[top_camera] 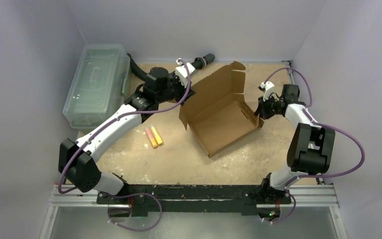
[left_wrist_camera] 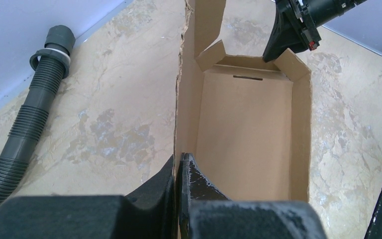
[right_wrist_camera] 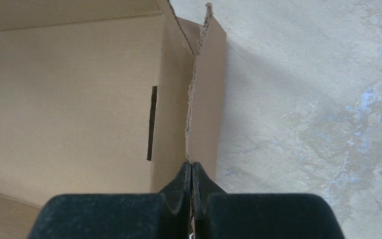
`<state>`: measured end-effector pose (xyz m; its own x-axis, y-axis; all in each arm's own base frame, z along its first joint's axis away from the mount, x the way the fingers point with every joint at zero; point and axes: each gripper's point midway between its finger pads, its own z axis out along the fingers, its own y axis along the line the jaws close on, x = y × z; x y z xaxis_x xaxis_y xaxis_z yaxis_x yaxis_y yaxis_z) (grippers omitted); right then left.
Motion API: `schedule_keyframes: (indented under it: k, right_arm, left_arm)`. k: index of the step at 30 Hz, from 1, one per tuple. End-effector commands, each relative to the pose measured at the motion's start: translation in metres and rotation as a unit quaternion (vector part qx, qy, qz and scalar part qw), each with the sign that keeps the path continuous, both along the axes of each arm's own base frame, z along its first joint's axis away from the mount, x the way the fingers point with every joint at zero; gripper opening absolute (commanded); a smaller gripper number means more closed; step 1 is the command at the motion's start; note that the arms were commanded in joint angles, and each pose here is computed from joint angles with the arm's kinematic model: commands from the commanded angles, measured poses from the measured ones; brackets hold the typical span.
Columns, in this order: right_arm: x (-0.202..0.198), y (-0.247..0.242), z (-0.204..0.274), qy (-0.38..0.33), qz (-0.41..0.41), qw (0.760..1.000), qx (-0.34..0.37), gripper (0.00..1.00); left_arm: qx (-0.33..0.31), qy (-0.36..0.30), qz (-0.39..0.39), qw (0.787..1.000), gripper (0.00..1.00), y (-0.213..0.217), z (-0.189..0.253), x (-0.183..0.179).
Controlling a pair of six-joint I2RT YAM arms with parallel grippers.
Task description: Fold the paper box
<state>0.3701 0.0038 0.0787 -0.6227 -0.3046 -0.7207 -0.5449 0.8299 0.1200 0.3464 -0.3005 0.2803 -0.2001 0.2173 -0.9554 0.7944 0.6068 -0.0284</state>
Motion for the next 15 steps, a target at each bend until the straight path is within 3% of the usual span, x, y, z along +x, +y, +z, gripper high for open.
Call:
schedule_keyframes:
  k: [1, 15]
  right_arm:
    - [0.007, 0.014, 0.023, -0.03, 0.022, 0.998, 0.04, 0.0]
    - [0.007, 0.015, 0.033, -0.052, 0.026, 0.996, 0.067, 0.0]
  left_arm:
    - [-0.024, -0.05, -0.006, 0.998, 0.0, 0.002, 0.033, 0.0]
    - [-0.02, -0.057, -0.009, 0.998, 0.0, 0.007, 0.036, -0.002]
